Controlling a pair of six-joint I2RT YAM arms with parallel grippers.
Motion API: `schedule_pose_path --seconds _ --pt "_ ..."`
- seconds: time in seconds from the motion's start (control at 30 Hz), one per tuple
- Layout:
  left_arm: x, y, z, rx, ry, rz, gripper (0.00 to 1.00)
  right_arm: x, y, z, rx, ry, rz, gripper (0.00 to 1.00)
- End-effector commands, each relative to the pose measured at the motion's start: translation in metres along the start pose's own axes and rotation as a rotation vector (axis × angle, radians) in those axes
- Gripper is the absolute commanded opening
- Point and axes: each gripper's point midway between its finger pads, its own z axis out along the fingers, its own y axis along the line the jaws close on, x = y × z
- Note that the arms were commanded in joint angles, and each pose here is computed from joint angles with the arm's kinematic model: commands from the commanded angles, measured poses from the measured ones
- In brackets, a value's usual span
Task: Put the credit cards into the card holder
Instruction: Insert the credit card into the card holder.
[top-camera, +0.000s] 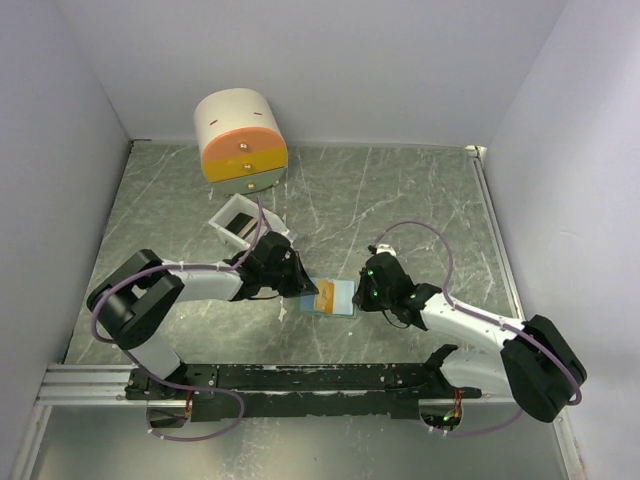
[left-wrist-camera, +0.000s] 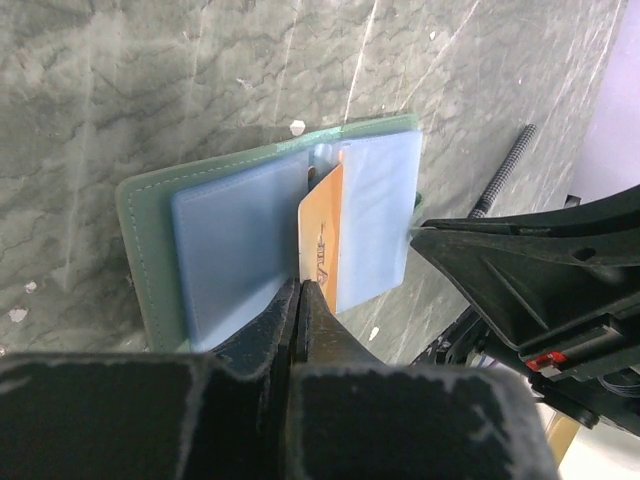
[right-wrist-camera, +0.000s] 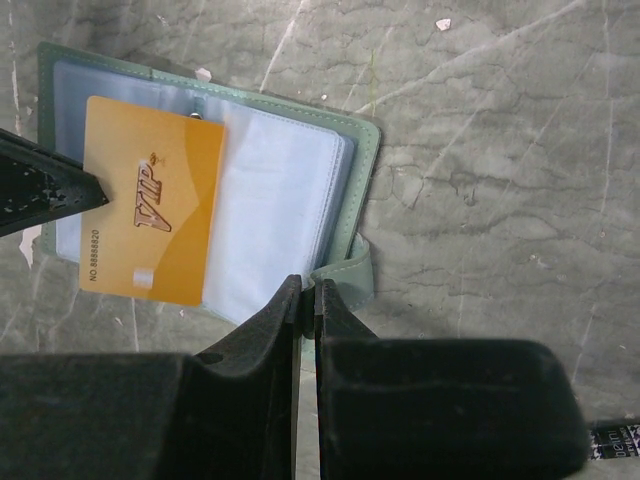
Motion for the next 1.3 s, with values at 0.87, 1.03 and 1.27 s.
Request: schedule_pose_path --seconds 0.87,1.03,1.27 --pt "0.015 0.023 0.025 -0.110 0.039 0.082 0.07 0.010 -0.001 -0.003 -0.018 0.019 0.019 0.00" --pt "0.017 0.026 0.026 -0.126 0.037 0.077 0.07 0.012 -0.002 -0.003 -0.019 0.023 0.022 0.00" --pt "0.008 0.028 0.019 -0.158 -0.015 0.070 0.07 0.010 -0.001 -0.005 -0.022 0.015 0.024 0.00"
